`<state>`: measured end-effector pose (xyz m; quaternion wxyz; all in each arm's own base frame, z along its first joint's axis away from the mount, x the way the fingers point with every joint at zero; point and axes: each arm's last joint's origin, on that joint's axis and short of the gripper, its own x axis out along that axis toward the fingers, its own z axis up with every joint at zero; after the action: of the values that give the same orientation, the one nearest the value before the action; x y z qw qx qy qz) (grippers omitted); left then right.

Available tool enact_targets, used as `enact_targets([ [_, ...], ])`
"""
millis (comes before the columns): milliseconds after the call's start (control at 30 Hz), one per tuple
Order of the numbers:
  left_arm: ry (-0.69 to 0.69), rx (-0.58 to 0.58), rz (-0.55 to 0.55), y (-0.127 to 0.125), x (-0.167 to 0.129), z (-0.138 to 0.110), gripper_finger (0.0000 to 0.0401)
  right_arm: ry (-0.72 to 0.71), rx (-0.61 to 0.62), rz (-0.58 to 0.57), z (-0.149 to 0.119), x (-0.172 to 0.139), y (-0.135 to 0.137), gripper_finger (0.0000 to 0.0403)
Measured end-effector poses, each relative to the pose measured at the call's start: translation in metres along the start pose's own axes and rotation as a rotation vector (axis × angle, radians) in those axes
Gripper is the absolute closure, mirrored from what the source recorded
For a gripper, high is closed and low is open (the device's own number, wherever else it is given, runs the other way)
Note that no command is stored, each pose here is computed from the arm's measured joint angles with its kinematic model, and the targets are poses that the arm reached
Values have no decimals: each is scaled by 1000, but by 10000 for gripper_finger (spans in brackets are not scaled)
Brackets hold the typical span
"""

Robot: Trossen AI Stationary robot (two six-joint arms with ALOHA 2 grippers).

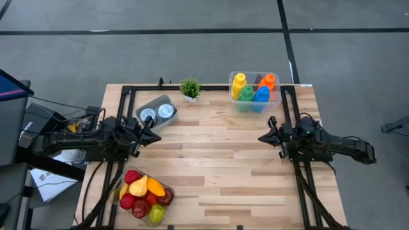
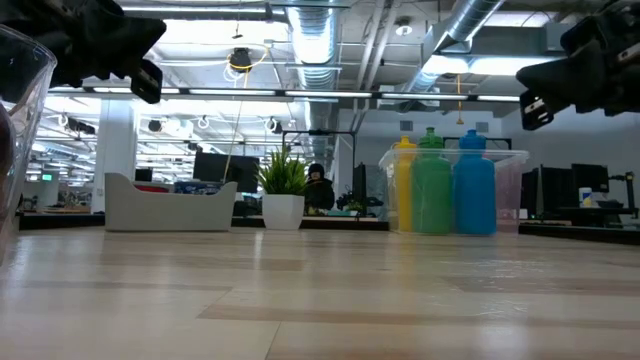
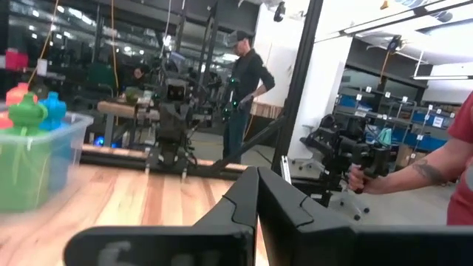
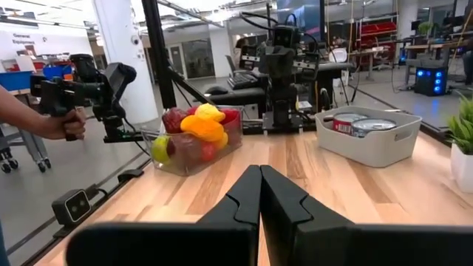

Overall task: Pick & Place Food Item
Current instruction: Return to Home Position

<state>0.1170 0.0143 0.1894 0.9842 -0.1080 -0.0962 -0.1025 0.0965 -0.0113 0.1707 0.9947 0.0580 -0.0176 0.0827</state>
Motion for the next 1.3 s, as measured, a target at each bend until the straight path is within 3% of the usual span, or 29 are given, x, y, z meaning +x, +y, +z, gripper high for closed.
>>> enact_targets([
  [1233, 8, -13, -5, -1, 0, -1, 401, 10, 4, -1, -1, 0, 0, 403],
  [1300, 12, 40, -38, -6, -1, -2, 401, 10, 4, -1, -1, 0, 0, 403],
])
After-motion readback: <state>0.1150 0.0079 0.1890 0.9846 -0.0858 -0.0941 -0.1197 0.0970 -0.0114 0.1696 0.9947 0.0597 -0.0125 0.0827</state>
